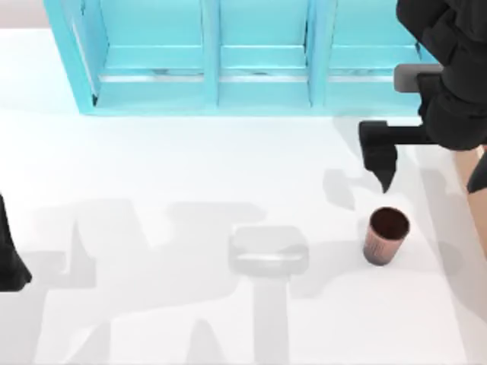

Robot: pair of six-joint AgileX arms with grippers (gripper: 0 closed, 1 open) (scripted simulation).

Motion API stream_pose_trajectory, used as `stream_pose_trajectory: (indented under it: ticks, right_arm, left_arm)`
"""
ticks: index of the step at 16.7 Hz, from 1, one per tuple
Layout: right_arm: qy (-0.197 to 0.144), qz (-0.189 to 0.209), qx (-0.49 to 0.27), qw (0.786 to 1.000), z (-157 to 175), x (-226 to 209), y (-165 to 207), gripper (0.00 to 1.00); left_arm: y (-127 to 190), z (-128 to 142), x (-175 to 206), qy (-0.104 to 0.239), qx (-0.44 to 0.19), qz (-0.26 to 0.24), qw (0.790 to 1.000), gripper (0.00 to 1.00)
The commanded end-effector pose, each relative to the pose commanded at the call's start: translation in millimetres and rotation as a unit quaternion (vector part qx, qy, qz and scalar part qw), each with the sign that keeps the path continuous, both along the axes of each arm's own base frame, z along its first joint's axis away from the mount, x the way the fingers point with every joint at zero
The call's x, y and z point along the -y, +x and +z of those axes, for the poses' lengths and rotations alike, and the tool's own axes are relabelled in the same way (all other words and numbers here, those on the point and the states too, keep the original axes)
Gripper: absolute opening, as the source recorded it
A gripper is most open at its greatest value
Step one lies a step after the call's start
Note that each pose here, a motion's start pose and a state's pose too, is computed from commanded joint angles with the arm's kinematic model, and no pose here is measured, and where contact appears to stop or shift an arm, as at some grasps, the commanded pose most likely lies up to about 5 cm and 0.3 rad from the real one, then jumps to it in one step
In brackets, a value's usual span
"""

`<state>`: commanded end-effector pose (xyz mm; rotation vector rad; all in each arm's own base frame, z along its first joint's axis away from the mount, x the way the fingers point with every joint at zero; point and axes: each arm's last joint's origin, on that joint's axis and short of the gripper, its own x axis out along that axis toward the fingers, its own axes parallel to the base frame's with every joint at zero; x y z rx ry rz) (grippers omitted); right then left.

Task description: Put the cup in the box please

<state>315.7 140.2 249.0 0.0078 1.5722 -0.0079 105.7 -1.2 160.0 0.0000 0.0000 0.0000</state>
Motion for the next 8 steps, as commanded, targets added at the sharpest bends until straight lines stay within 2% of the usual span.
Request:
stream_pose_trajectory:
  ticks: [4,8]
  right_arm:
    - [0.0,-0.001,-0.001,1.0,-5,1,1,1.0]
    - [0.0,0.0,0.001,1.0,-44,-1,4,1.0]
  left_arm:
    - [0,0,0,0.0,0.0,0.0,1.0,1.0]
    - [0,0,0,0.0,0.0,0.0,1.0,1.0]
